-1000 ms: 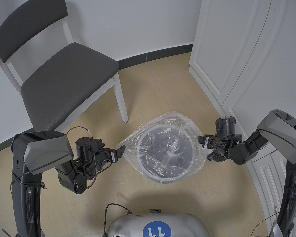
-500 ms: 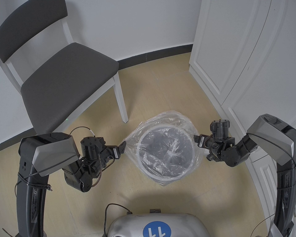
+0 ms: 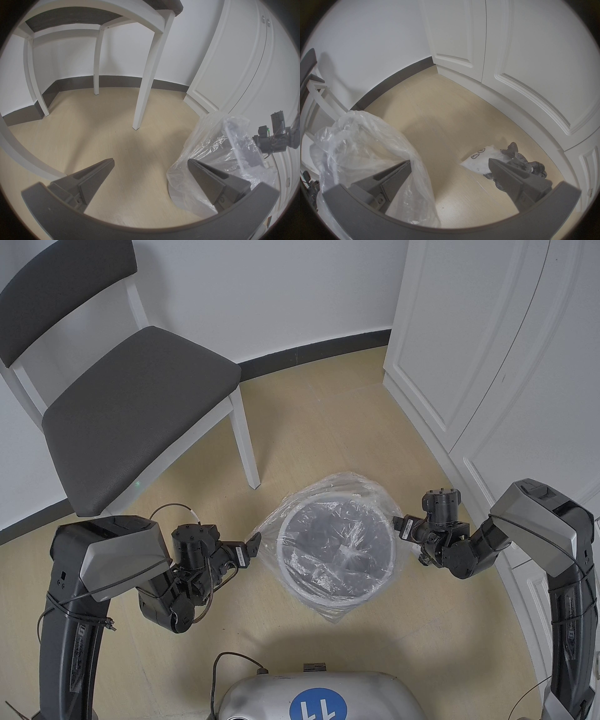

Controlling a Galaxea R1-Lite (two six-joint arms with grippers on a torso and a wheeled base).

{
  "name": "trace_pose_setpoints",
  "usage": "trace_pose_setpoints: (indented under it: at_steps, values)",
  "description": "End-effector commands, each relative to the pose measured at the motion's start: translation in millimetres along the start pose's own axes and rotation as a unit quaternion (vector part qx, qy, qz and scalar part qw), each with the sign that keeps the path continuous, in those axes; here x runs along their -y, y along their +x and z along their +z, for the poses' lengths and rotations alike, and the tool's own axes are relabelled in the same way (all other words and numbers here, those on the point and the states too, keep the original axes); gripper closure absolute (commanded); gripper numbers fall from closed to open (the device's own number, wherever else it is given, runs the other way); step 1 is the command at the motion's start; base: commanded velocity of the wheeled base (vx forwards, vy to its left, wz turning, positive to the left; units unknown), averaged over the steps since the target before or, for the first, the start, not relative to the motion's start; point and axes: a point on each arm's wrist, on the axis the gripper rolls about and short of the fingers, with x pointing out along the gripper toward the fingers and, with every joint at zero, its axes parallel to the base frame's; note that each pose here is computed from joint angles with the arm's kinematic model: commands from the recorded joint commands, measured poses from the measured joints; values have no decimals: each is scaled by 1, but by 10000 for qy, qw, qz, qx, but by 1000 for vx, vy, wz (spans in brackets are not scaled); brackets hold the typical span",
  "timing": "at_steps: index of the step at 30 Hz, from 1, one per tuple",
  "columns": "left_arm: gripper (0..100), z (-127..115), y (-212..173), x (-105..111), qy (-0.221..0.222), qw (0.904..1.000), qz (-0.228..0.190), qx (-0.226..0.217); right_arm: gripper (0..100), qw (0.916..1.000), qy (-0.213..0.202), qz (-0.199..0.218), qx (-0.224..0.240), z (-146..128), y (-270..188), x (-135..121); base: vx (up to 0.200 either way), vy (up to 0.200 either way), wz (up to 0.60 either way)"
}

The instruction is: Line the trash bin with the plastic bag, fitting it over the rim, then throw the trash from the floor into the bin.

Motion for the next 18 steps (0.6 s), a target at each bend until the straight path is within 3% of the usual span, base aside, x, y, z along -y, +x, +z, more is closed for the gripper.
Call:
trace_pose_setpoints:
  at_steps: [1,18]
  values:
    - [0,-5,1,-1,-4,10000,14,-54,0,10000,-16,-48,-83,-7,6,4,0,0,0]
    - [0,-20,2,-8,6,9996,88,-250,0,9990,-83,-44,-442,-31,17,14,0,0,0]
